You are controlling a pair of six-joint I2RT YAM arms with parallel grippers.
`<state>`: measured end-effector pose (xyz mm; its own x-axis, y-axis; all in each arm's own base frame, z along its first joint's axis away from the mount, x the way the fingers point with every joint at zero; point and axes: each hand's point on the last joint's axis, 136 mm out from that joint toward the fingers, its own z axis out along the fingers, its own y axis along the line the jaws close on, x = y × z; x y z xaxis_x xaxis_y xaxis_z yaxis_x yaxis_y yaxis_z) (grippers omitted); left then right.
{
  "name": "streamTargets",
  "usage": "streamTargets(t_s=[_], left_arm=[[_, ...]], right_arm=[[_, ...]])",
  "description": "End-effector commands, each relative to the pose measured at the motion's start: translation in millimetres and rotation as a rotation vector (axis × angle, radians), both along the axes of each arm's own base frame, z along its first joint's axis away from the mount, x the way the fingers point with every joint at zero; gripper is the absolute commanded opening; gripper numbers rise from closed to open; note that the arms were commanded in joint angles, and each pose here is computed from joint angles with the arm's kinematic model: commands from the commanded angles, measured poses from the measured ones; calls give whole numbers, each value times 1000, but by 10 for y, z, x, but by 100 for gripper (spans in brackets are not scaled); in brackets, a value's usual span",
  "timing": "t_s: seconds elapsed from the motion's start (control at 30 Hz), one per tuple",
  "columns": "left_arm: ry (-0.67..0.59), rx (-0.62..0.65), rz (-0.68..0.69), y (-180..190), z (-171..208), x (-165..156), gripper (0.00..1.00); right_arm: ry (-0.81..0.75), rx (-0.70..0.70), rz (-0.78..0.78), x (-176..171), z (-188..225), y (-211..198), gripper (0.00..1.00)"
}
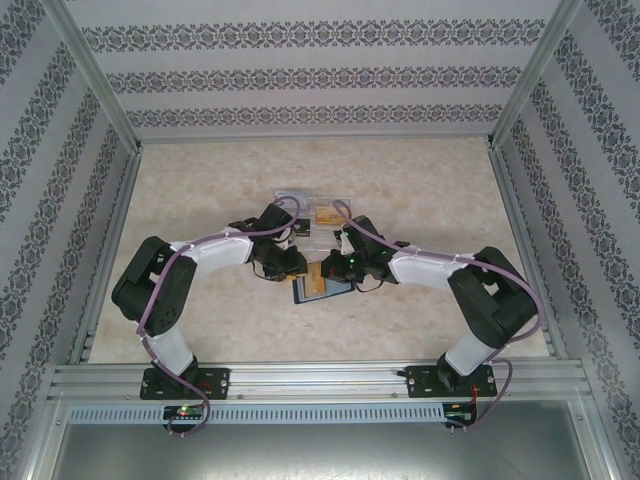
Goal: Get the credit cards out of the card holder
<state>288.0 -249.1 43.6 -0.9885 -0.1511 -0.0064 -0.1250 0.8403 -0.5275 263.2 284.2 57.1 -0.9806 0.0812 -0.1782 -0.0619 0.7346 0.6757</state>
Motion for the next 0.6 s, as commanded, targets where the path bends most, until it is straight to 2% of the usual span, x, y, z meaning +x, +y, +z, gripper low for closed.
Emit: streamTargets(t_s=[0.0, 0.23, 0.4, 0.57], left_arm=[[-65, 3, -24, 23, 300, 124, 27], [-149, -36, -30, 36, 660, 342, 34], [-130, -115, -43, -86, 602, 319, 34], [-81, -115, -40, -69, 411, 224, 33]], right_arm=[[-17, -63, -19, -58, 26, -212, 0], [-45, -108, -49, -29, 214, -328, 0], [22, -160, -68, -50, 58, -348, 0], [50, -230, -49, -53, 1, -409, 0]])
